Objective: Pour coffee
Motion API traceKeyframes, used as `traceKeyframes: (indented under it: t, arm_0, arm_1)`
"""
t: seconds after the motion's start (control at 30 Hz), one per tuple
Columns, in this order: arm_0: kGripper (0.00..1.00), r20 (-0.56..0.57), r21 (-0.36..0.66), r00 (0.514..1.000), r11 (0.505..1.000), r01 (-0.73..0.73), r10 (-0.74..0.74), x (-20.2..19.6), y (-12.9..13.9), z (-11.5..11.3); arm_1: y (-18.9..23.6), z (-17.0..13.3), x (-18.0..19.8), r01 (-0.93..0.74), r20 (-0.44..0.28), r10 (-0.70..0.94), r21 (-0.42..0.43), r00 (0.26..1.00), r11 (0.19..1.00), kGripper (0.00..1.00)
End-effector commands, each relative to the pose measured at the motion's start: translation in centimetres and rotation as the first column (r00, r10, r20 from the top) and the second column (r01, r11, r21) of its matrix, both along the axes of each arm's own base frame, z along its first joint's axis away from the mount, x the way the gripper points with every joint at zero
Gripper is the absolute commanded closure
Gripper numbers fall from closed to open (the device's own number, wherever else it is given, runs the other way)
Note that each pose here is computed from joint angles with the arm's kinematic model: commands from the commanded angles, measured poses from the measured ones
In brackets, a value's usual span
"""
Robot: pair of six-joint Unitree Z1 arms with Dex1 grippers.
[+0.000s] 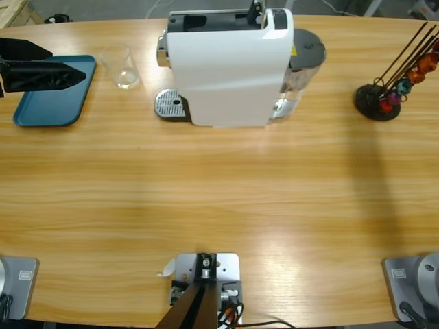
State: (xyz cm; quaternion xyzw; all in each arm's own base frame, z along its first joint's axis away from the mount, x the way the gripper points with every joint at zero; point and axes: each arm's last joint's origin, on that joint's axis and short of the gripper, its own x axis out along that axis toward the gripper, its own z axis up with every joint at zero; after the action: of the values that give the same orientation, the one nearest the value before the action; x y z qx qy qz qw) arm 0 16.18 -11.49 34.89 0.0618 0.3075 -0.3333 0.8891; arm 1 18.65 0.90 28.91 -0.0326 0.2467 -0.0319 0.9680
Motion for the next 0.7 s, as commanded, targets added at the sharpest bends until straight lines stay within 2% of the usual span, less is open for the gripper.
traceKeyframes:
  t: [0.03,0.2,0.33,0.4,0.47,0.57,0.7]
  arm_0:
    - [0.018,-0.040,0.028,0.999,1.000,-0.002,0.003,-0.2,-0.1,-1.6]
    - [0.018,-0.044,0.028,0.999,1.000,-0.001,0.002,-0.2,-0.1,-1.7]
    - [0.018,-0.047,0.029,0.999,1.000,0.000,0.001,-0.2,-0.1,-1.8]
    - [0.018,-0.049,0.026,0.999,1.000,-0.001,0.002,-0.2,-0.1,-1.8]
    - [0.018,-0.046,0.021,0.999,1.000,-0.004,0.005,-0.4,0.1,-1.7]
    - [0.018,-0.033,0.006,0.999,1.000,-0.004,0.004,-1.3,0.6,-1.6]
    - [0.018,0.000,-0.022,0.999,0.999,0.032,-0.032,-3.1,1.2,-0.7]
  arm_1:
    - [-0.3,2.2,1.0,0.035,0.055,-0.034,-0.019,0.998,0.999,0.874]
    - [-0.4,2.9,0.2,0.042,0.071,-0.041,-0.020,0.997,0.999,0.874]
    - [-0.4,5.1,-1.4,0.030,0.116,-0.028,-0.017,0.993,0.999,0.873]
    - [0.5,6.6,-2.7,-0.050,0.148,0.050,-0.004,0.988,0.999,0.869]
    - [1.8,7.5,-3.9,-0.207,0.168,0.199,0.031,0.965,0.978,0.869]
    - [3.5,7.5,-5.0,-0.483,0.160,0.467,0.075,0.870,0.873,0.869]
    - [6.7,6.5,-4.3,-0.780,0.121,0.771,0.140,0.625,0.610,0.869]
